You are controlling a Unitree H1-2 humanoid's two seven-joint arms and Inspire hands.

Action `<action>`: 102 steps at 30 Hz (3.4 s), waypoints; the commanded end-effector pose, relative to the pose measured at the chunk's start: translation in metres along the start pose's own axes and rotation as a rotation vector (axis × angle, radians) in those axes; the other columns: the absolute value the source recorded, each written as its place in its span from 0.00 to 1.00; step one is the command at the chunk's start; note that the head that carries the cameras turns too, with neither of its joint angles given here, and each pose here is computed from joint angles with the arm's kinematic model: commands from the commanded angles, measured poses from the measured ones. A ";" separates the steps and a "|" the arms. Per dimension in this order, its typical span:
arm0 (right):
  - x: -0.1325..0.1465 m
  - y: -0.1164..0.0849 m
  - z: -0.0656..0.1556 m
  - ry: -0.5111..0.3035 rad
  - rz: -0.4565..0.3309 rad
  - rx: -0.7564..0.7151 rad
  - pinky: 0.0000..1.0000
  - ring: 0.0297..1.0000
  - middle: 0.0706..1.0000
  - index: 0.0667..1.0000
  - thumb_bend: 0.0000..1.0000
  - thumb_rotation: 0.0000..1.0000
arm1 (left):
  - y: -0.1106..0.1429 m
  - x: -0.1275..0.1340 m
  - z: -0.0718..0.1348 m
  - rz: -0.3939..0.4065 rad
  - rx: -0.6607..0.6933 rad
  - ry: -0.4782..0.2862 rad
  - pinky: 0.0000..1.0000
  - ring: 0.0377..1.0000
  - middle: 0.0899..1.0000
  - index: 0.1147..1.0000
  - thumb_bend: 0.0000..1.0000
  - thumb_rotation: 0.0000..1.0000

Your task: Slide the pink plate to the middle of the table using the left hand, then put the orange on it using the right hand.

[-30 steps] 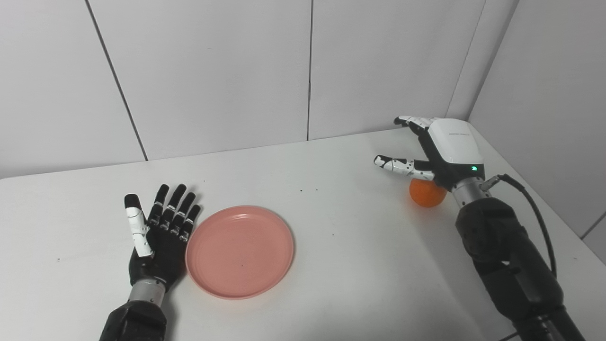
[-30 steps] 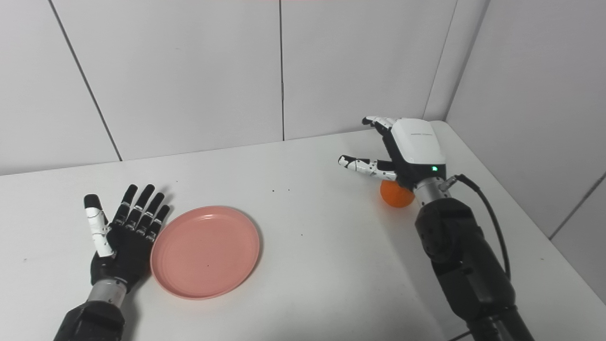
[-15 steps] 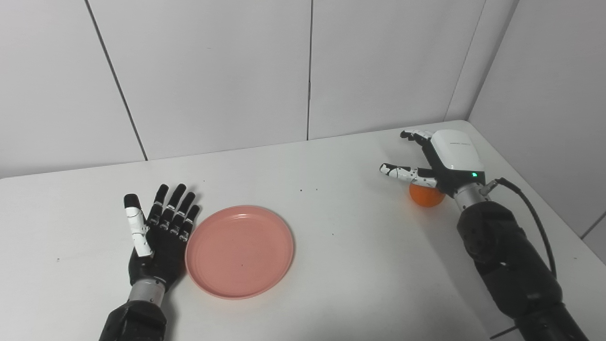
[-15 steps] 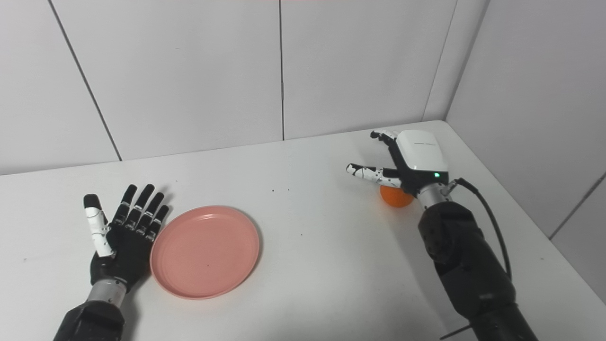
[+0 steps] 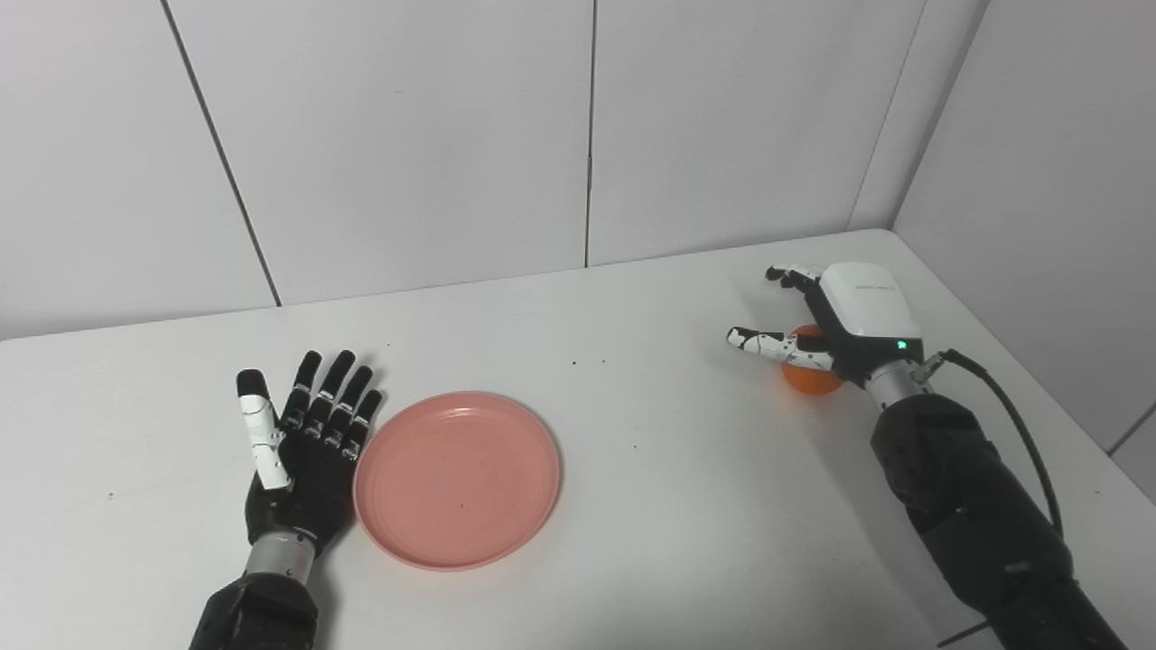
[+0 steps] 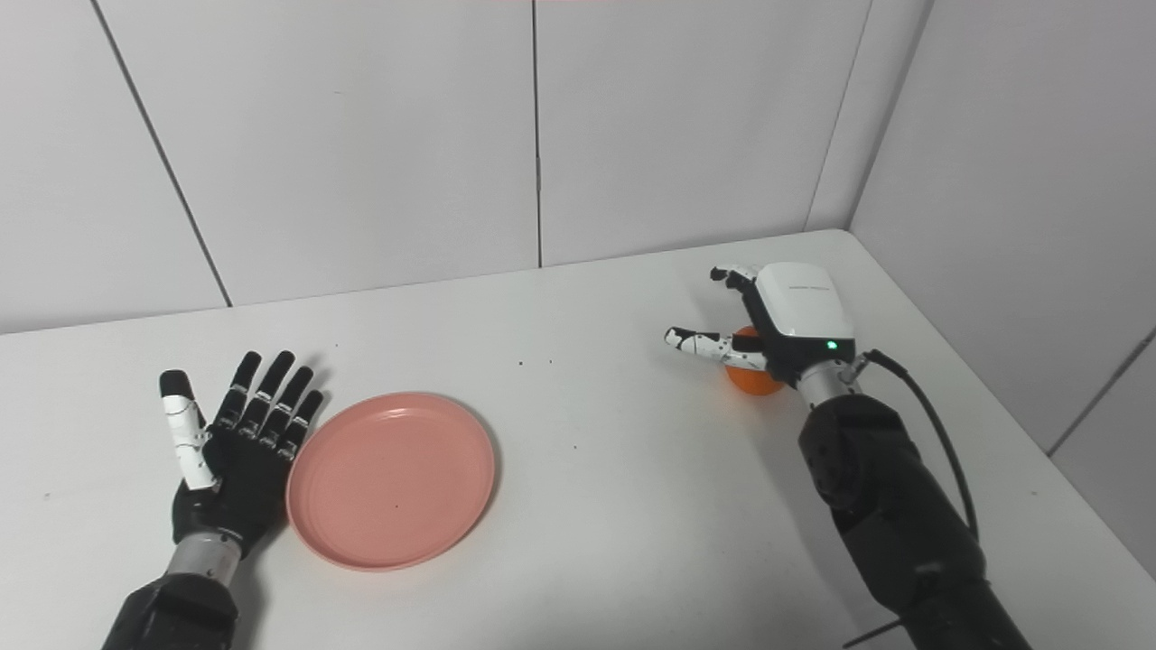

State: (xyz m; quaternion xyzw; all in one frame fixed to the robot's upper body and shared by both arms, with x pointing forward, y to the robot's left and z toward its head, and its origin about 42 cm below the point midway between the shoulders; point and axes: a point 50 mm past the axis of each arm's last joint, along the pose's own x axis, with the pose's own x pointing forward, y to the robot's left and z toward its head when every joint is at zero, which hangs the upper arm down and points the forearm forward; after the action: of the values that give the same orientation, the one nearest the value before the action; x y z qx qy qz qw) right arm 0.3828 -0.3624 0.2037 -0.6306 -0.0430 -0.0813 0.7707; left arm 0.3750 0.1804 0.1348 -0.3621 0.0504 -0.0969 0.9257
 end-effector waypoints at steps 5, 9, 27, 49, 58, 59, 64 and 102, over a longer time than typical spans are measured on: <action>0.010 -0.016 -0.003 0.019 -0.050 -0.006 0.76 0.75 0.75 0.74 0.87 0.99 | 0.009 -0.007 -0.017 0.073 -0.011 0.070 0.96 0.93 0.91 0.96 0.86 0.74; 0.010 -0.014 -0.004 0.018 -0.045 -0.007 0.75 0.75 0.74 0.73 0.87 0.99 | 0.009 -0.008 -0.018 0.075 -0.002 0.072 0.96 0.92 0.90 0.97 0.86 0.74; 0.016 -0.010 -0.010 0.047 0.005 -0.020 0.77 0.74 0.74 0.74 0.87 0.98 | 0.009 -0.010 -0.018 0.074 -0.008 0.071 0.99 0.93 0.91 0.97 0.87 0.73; 0.006 0.013 -0.023 0.094 0.094 -0.058 0.74 0.75 0.74 0.73 0.87 0.94 | 0.007 -0.012 -0.015 0.068 0.000 0.079 0.95 0.92 0.90 0.97 0.87 0.75; 0.004 0.030 -0.027 0.120 0.048 -0.017 0.32 0.38 0.43 0.49 0.89 0.39 | 0.005 -0.014 -0.014 0.069 -0.008 0.079 0.95 0.91 0.89 0.96 0.87 0.74; 0.004 0.032 -0.027 0.120 0.044 -0.020 0.28 0.33 0.37 0.43 0.86 0.38 | 0.005 -0.014 -0.014 0.067 -0.007 0.079 0.95 0.91 0.89 0.96 0.87 0.74; 0.004 0.037 -0.028 0.127 0.068 -0.044 0.19 0.23 0.26 0.29 0.80 0.34 | 0.005 -0.014 -0.015 0.063 0.001 0.080 0.96 0.92 0.88 0.97 0.87 0.75; 0.015 -0.037 0.037 -0.048 -0.048 0.028 0.09 0.11 0.14 0.19 0.71 0.19 | -0.002 -0.014 -0.018 0.060 0.002 0.078 0.95 0.92 0.90 0.97 0.87 0.75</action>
State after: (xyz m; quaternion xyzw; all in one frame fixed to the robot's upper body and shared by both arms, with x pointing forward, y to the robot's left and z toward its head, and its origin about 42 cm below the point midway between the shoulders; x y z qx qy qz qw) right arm 0.3836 -0.3356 0.2146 -0.6222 -0.0349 -0.0541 0.7802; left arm 0.3640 0.1753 0.1380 -0.3612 0.0543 -0.0950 0.9261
